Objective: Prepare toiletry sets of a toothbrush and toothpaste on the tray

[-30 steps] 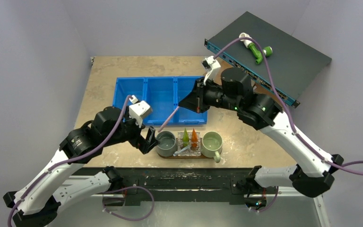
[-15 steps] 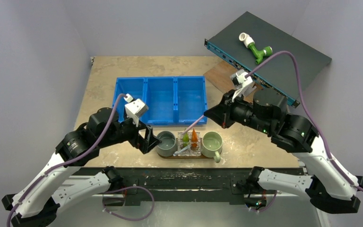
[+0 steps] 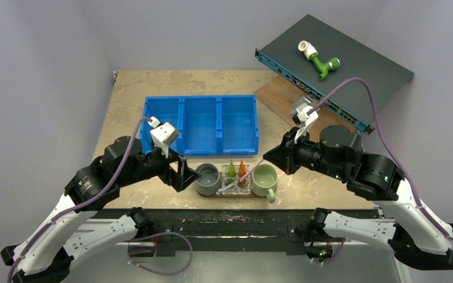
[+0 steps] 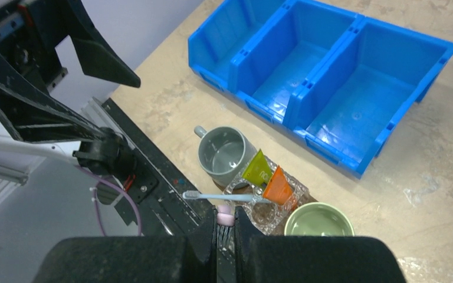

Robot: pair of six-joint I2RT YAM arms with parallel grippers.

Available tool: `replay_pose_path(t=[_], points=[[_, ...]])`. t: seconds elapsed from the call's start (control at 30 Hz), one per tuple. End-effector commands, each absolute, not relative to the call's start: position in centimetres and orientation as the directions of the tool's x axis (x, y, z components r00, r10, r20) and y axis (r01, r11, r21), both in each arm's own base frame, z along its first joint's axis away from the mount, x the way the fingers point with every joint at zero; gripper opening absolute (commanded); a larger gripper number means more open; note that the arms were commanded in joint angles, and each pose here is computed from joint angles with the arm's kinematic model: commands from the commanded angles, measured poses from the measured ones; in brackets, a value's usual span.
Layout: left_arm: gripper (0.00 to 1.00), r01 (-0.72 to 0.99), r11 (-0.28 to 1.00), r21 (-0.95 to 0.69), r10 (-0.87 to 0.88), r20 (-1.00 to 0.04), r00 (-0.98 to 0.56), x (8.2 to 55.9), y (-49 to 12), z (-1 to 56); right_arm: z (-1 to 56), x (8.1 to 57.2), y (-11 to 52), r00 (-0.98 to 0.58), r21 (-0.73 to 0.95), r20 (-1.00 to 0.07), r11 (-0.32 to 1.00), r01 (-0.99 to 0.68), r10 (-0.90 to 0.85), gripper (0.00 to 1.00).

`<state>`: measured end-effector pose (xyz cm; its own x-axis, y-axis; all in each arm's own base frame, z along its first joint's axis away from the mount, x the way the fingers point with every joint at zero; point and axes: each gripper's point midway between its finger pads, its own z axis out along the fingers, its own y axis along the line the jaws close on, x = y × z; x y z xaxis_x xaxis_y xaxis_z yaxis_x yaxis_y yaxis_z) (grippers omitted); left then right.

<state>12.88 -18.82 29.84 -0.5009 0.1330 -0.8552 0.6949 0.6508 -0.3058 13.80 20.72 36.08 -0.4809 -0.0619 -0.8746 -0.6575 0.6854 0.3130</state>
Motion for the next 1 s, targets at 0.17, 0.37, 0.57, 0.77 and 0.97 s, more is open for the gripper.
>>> replay_pose_path(t=[0.17,0.37,0.57,0.77,0.97], points=[[1.00,0.700,0.634,-0.328,0.084,-0.871,-0.484,12.8,-19.1,31.1,32.8,14.1,20.4,-0.481,0.229,-0.866,0.746,-0.626,-0.137,0.00],[1.00,0.700,0.636,-0.324,0.091,-0.869,-0.486,12.9,-19.2,30.8,31.3,14.4,21.5,-0.471,0.203,-0.870,0.766,-0.609,-0.144,0.00],[1.00,0.700,0.640,-0.315,0.096,-0.872,-0.481,13.1,-19.1,30.6,30.0,14.8,22.9,-0.446,0.157,-0.879,0.783,-0.602,-0.167,0.00],[1.00,0.703,0.641,-0.308,0.105,-0.872,-0.478,13.1,-19.1,30.4,29.6,15.1,23.4,-0.426,0.131,-0.888,0.791,-0.598,-0.175,0.00],[1.00,0.705,0.643,-0.299,0.113,-0.874,-0.473,13.1,-19.1,30.1,29.0,15.3,23.7,-0.412,0.114,-0.893,0.797,-0.593,-0.179,0.00]])
